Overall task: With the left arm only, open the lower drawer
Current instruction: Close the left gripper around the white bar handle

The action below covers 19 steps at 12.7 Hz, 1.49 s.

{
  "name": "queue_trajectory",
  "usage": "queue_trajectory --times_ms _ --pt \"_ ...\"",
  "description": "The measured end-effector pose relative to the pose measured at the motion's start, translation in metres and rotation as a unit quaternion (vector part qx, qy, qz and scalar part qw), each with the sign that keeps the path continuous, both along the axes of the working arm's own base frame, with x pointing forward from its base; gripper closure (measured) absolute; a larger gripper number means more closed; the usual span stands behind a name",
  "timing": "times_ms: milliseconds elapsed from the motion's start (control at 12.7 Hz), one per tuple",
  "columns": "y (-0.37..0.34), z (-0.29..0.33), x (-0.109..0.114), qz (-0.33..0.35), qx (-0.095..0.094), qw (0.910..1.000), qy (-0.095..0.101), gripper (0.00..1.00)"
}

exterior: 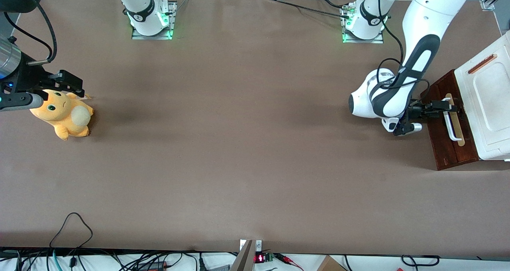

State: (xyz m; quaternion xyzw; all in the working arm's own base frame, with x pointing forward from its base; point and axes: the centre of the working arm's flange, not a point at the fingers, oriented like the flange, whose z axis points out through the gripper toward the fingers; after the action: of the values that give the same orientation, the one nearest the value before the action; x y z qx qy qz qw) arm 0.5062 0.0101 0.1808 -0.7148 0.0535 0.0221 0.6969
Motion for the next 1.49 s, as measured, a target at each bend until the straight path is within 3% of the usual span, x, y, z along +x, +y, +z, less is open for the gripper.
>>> queue_trajectory --times_ms 236,471,1100,1257,1336,1493 --pt "0.009 -0.010 0.002 -0.002 0.008 1.0000 -0.005 0.12" --pt "0.014 -0.013 0.005 0.001 0.008 1.0000 -0.005 0.23" --pt "0.023 -0.025 0.017 -0.008 0.012 0.9999 -0.008 0.33" --pt "0.025 -0.027 0.018 -0.006 0.011 0.9999 -0.008 0.39" --pt "0.025 -0.028 0.018 -0.006 0.010 0.9999 -0.007 0.50" --pt "0.024 -0.029 0.018 -0.006 0.010 0.9999 -0.007 0.54"
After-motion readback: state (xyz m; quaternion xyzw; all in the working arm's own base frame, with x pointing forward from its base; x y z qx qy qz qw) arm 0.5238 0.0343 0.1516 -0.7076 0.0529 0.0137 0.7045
